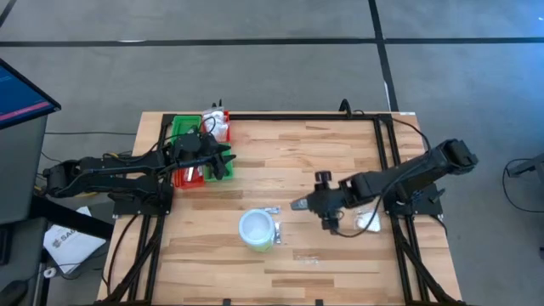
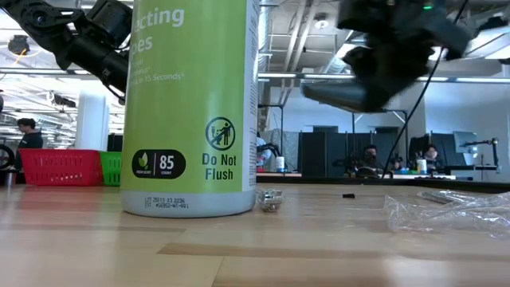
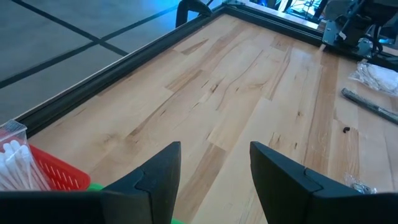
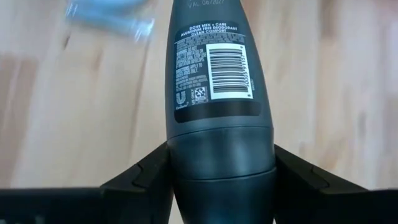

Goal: Pick & Place Travel size toiletries
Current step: Put the gray deodorant into the top green bin

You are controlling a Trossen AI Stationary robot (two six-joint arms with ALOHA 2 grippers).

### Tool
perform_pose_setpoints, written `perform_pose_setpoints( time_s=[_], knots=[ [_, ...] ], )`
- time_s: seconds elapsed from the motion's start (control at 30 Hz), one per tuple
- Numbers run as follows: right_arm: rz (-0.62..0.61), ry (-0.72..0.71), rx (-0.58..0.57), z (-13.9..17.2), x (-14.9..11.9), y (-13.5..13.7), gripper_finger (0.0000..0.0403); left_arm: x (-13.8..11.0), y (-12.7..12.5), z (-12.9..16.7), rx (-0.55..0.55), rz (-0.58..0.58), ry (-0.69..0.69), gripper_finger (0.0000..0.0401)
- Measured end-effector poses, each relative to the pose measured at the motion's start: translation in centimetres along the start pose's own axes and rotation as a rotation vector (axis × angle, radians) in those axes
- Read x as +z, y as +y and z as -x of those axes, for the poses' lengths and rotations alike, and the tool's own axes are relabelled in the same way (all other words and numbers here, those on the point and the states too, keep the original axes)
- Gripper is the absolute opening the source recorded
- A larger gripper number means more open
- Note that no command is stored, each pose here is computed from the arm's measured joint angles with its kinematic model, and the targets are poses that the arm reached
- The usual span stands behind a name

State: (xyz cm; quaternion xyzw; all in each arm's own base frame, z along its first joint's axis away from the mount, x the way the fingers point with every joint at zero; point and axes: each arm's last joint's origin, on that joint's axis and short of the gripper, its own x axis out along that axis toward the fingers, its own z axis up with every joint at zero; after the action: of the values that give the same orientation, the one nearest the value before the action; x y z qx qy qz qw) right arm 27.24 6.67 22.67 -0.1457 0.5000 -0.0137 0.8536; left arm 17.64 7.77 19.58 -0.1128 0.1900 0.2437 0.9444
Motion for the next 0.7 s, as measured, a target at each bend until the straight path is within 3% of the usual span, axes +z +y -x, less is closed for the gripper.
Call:
perform_pose_setpoints(
  time_s=[0.2, 0.37, 0.7],
  knots=[
    [0.005, -0.168, -0.074, -0.6, 1.8, -3.3, 0.0189, 0.3, 0.0, 0.0, -0.003, 0.002, -0.029, 0.0184],
    [-0.080, -0.287, -0.133, -0.8, 2.7, -5.9, 0.0189, 0.9, -0.4, 0.1, -0.021, -0.028, -0.094, 0.0184],
    [-0.150, -0.515, -0.256, -0.3, 4.4, -9.4, 0.0189, 2.5, -2.4, 0.6, -0.160, -0.161, -0.291, 0.0184]
  ],
)
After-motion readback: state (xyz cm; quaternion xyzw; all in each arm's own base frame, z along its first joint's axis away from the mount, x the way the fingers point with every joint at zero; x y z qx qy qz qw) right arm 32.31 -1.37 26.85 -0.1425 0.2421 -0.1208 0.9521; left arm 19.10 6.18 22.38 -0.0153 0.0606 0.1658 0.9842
